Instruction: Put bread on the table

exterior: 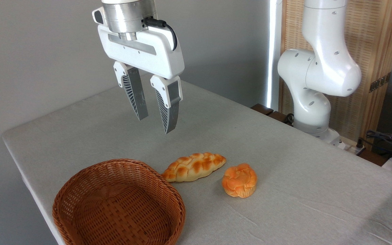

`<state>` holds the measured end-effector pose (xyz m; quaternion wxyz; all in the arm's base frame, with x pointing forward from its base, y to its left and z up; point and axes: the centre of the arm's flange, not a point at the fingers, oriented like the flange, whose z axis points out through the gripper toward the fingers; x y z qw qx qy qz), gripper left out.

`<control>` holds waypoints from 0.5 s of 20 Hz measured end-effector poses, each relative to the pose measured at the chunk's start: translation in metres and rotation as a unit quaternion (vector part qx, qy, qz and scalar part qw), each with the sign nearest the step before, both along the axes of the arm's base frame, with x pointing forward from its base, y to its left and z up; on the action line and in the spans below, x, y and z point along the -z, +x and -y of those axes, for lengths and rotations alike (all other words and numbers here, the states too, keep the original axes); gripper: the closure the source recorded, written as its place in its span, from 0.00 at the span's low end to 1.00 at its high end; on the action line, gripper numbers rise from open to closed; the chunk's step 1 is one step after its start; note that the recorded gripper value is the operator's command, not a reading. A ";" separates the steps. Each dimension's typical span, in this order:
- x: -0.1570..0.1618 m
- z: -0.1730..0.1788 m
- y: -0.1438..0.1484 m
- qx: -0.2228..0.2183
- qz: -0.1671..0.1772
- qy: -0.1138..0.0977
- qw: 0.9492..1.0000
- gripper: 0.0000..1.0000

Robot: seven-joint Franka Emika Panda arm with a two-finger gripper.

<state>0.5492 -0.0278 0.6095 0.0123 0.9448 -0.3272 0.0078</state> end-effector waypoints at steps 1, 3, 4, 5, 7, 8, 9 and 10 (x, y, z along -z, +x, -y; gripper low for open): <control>0.000 0.000 0.000 0.000 0.000 0.000 1.000 0.00; 0.000 0.003 0.000 0.003 0.000 0.000 1.000 0.00; 0.000 0.003 0.000 0.003 0.000 0.000 1.000 0.00; 0.000 0.003 0.000 0.003 0.000 0.000 1.000 0.00; -0.001 0.001 0.000 0.001 0.001 0.000 1.000 0.00; -0.001 0.001 0.000 0.001 0.001 0.000 1.000 0.00; -0.001 0.000 0.000 0.001 0.001 0.000 1.000 0.00; -0.001 0.000 0.000 0.001 0.001 0.000 1.000 0.00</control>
